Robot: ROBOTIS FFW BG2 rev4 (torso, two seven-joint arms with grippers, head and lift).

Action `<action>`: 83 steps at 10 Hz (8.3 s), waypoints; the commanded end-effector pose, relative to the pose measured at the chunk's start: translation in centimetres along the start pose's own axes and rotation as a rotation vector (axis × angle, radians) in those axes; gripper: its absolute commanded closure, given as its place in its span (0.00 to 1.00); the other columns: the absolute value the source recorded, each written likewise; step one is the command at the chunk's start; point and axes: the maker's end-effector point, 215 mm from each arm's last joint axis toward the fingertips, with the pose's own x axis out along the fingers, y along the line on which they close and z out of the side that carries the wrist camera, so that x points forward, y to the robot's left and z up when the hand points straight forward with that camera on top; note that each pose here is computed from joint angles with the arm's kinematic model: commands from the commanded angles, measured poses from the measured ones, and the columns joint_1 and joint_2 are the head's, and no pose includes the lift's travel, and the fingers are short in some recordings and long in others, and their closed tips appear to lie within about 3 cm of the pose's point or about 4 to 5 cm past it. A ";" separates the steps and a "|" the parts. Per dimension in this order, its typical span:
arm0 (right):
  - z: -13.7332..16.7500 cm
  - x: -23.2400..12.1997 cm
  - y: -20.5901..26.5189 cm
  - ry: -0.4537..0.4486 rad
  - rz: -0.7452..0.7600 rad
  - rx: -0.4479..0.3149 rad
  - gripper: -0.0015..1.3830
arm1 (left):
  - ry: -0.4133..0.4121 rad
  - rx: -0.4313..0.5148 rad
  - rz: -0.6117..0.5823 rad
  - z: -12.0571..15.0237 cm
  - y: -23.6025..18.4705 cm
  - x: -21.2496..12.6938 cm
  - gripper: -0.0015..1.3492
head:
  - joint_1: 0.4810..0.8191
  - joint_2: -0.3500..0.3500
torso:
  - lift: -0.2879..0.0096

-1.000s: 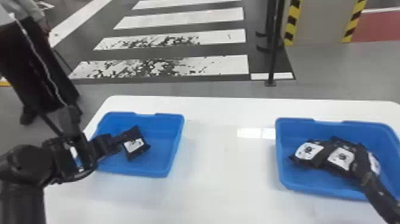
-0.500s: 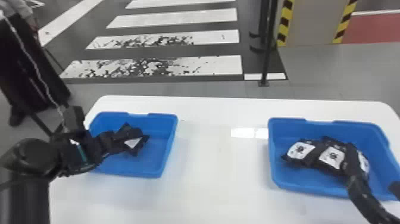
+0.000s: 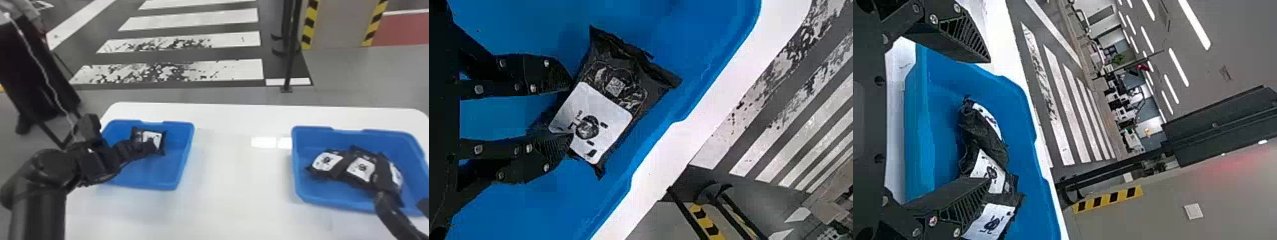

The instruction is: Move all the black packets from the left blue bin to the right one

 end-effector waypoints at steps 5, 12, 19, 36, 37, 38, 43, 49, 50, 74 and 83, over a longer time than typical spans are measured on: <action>-0.4 -0.1 0.2 0.008 0.008 0.024 0.15 | -0.011 0.027 -0.040 -1.6 -1.0 0.1 0.89 | 0.63 0.72 | 0.46; -0.9 -0.1 0.4 0.024 0.015 0.047 0.15 | 0.075 0.270 0.021 -5.2 -2.6 -10.2 0.35 | 0.63 0.67 | 0.46; -1.8 0.2 0.5 0.044 0.024 0.066 0.15 | -0.054 0.219 0.124 4.3 1.1 -6.1 0.14 | 0.63 0.82 | 0.46; -3.6 1.2 0.7 0.072 0.057 0.137 0.15 | 0.197 0.178 0.137 0.6 1.6 2.6 0.89 | 0.63 0.76 | 0.46; -3.5 1.2 0.8 0.070 0.060 0.135 0.15 | 0.166 0.177 0.107 0.5 1.7 1.6 0.89 | 0.63 0.77 | 0.46; -3.5 1.1 0.9 0.071 0.060 0.135 0.15 | 0.134 0.191 0.067 0.2 0.8 0.5 0.89 | 0.63 0.77 | 0.46; -1.6 1.4 2.7 0.043 0.106 0.121 0.15 | -0.086 0.299 -0.128 0.8 -5.1 -6.1 0.89 | 0.63 0.77 | 0.46; 1.2 5.2 10.8 0.028 0.353 0.095 0.15 | 0.010 0.315 -0.685 -10.0 -23.2 -6.6 0.89 | 0.63 0.57 | 0.46; 1.6 5.6 11.8 0.029 0.379 0.089 0.15 | 0.052 0.329 -0.743 -12.4 -25.5 -7.1 0.89 | 0.63 0.54 | 0.46; 1.8 12.9 -4.7 0.065 0.063 -0.053 0.83 | -0.085 0.215 -0.866 -15.4 -27.6 -17.2 0.15 | 0.63 0.24 | 0.46; 7.8 1.6 -0.6 -0.131 -0.044 -0.309 0.09 | -0.531 0.409 -0.389 -8.1 -12.5 -21.7 0.15 | 0.63 0.39 | 0.46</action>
